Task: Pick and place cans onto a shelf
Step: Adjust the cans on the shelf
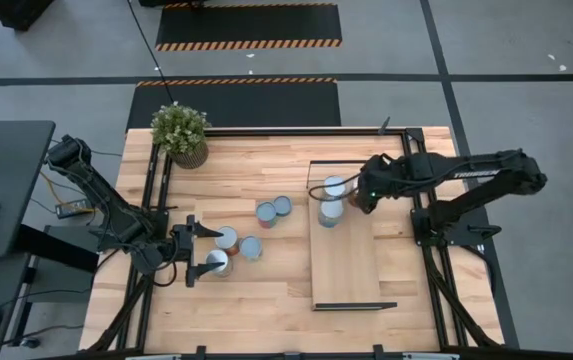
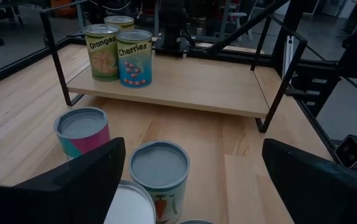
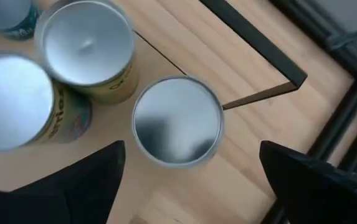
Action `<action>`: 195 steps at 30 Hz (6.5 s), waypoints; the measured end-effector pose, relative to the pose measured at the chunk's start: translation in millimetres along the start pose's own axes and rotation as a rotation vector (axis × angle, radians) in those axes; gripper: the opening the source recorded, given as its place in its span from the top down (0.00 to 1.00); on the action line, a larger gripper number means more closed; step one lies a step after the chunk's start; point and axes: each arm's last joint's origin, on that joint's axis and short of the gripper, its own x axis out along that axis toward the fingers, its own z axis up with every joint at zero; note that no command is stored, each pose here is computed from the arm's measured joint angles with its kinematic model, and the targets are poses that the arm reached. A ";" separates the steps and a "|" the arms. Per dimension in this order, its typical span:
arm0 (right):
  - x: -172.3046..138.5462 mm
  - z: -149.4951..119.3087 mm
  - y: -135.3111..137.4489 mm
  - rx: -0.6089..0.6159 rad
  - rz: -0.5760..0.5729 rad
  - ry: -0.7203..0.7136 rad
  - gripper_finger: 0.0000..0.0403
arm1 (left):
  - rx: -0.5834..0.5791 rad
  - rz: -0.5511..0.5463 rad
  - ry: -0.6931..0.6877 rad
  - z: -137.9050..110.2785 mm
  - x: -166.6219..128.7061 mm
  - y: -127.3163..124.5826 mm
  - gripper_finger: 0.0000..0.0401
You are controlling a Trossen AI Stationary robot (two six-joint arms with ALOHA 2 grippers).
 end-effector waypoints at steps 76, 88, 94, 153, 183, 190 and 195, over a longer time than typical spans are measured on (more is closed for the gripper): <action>18.6 -51.6 140.1 -0.313 0.305 0.200 0.16 | 0.000 0.010 -0.004 0.0 0.0 0.3 0.04; 20.3 -33.5 186.9 -0.382 0.199 0.192 0.14 | 0.000 0.008 -0.002 -0.1 0.0 0.3 0.04; 25.3 -30.8 182.7 -0.327 0.163 0.244 0.09 | 0.001 0.008 0.000 -0.2 0.0 0.3 0.04; 12.0 39.5 144.3 -0.002 -0.059 0.071 0.08 | 0.006 0.009 0.003 -0.6 0.0 0.5 0.04; 37.7 37.3 128.2 0.004 -0.169 0.155 0.01 | 0.007 -0.008 0.029 -3.0 -0.1 0.8 0.04; 36.2 35.1 122.3 -0.038 -0.231 0.170 0.01 | 0.007 -0.008 0.029 -3.0 -0.1 0.8 0.04; 34.7 33.3 117.5 -0.065 -0.280 0.189 0.01 | 0.006 -0.008 0.029 -3.0 -0.1 0.8 0.04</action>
